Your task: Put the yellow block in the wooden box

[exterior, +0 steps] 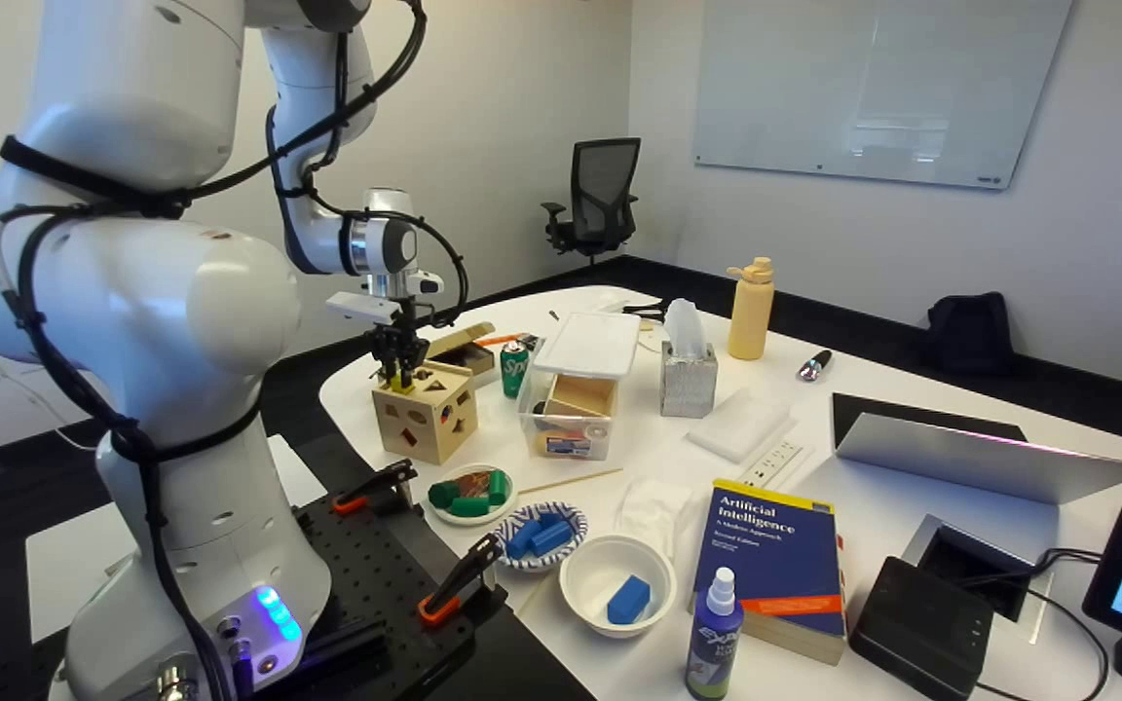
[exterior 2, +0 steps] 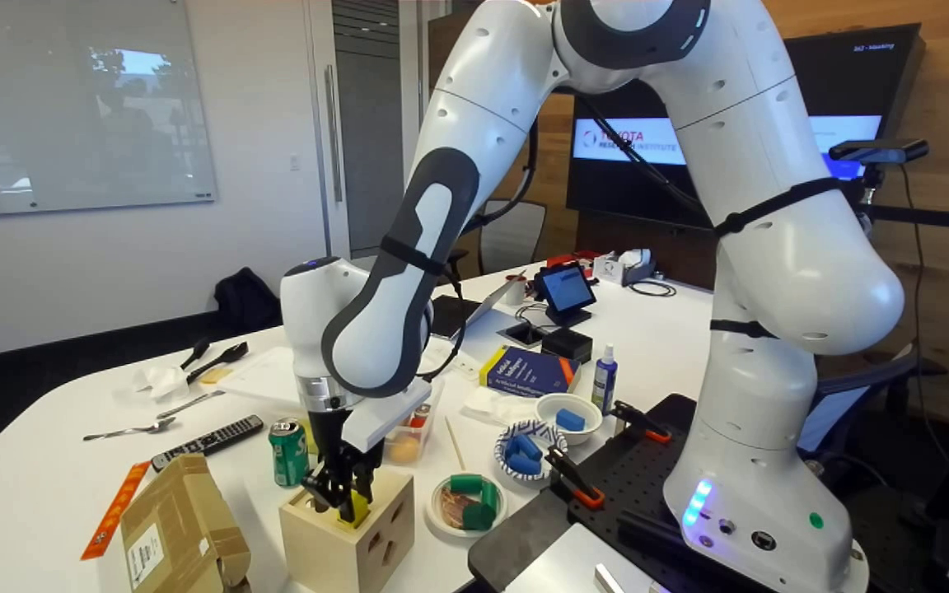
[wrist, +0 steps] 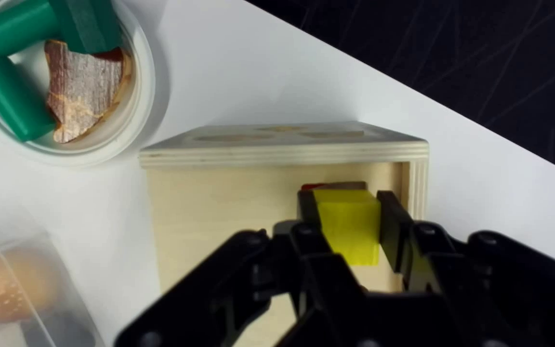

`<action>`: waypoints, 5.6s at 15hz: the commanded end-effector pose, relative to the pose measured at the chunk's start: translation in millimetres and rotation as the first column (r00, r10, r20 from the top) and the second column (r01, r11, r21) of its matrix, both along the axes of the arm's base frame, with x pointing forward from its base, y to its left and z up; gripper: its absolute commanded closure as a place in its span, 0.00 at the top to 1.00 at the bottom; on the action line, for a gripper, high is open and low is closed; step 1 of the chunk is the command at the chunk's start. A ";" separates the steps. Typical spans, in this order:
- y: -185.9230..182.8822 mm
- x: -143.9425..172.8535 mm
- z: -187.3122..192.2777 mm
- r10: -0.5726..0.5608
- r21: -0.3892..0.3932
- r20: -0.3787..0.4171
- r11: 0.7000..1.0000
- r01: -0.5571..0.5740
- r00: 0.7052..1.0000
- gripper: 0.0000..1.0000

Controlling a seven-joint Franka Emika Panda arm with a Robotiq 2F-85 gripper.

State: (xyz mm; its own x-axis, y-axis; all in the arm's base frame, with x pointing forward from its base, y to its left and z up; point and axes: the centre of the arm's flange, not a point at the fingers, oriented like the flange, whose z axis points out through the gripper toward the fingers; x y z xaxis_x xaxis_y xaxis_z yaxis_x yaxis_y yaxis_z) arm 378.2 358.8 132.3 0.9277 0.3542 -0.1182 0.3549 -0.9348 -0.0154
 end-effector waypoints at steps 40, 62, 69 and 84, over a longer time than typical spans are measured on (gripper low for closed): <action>-20.0 40.0 -28.1 -0.273 -0.052 0.244 0.955 0.294 0.931 1.00; -36.3 46.7 -34.7 -0.263 -0.115 0.329 0.942 0.314 0.907 1.00; -46.7 53.8 -36.7 -0.268 -0.128 0.340 0.936 0.327 0.901 1.00; -55.0 54.2 -21.6 -0.291 -0.121 0.323 0.931 0.344 0.901 1.00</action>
State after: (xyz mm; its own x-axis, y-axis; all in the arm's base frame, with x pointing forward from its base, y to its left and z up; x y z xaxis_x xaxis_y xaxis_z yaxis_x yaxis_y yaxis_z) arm 435.0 304.8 95.7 0.9897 0.0501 0.1342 0.0178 -0.9726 0.2317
